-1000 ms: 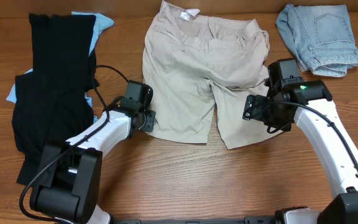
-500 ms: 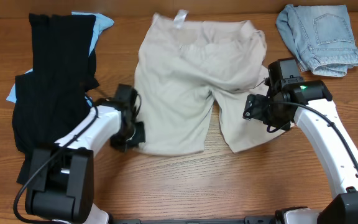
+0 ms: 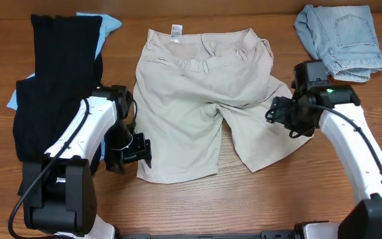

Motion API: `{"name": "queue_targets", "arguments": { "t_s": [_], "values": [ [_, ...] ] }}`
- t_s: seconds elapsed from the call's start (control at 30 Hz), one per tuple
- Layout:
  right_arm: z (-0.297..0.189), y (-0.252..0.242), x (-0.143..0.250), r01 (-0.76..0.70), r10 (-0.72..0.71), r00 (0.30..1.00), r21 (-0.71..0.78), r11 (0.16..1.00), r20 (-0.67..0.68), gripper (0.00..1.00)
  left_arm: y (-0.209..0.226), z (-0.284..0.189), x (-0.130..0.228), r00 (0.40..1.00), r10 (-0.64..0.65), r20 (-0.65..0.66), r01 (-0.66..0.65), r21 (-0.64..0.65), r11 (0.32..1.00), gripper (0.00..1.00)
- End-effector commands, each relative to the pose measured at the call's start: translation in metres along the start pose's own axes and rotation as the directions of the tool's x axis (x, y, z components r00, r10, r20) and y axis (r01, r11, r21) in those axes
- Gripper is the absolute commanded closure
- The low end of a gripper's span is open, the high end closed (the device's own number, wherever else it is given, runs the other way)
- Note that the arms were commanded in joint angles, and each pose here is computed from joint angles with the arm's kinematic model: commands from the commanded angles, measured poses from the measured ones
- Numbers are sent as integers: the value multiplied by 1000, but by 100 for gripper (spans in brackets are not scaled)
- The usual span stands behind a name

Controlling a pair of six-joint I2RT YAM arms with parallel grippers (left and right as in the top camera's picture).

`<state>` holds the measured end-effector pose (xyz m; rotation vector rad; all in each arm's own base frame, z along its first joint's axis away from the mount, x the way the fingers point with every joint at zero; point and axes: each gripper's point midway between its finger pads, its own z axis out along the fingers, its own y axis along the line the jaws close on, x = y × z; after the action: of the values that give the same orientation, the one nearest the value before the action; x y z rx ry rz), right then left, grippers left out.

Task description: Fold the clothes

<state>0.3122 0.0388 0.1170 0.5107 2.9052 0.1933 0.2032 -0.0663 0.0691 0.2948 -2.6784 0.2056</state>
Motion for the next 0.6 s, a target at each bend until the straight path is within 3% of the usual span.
{"name": "queue_targets", "arguments": {
  "t_s": [0.0, 0.17, 0.27, 0.43, 0.53, 0.57],
  "values": [
    [21, -16, -2, -39, 40, 998, 26, 999, -41, 32, -5, -3, -6, 998, 64, 25, -65, 15, 998, 16],
    [45, -5, 4, -14, 11, 995, -35, 999, -97, 41, -21, -26, -35, 977, 133, 165, -142, 40, 989, 16],
    [62, 2, 13, -11, 1, 991, -68, 998, -136, 42, -38, -55, -60, 930, 213, 299, -235, 41, 971, 16],
    [86, 7, 27, -20, -1, 979, -97, 995, -205, 42, -76, -115, -102, 746, 370, 554, -429, -27, 903, 17],
    [95, 4, 32, -40, 20, 974, -85, 996, -227, 40, -101, -149, -121, 593, 443, 673, -520, -100, 848, 15],
    [99, 0, 36, -62, 43, 969, -69, 996, -243, 37, -115, -163, -129, 508, 472, 721, -557, -143, 818, 9]
  ]
}}
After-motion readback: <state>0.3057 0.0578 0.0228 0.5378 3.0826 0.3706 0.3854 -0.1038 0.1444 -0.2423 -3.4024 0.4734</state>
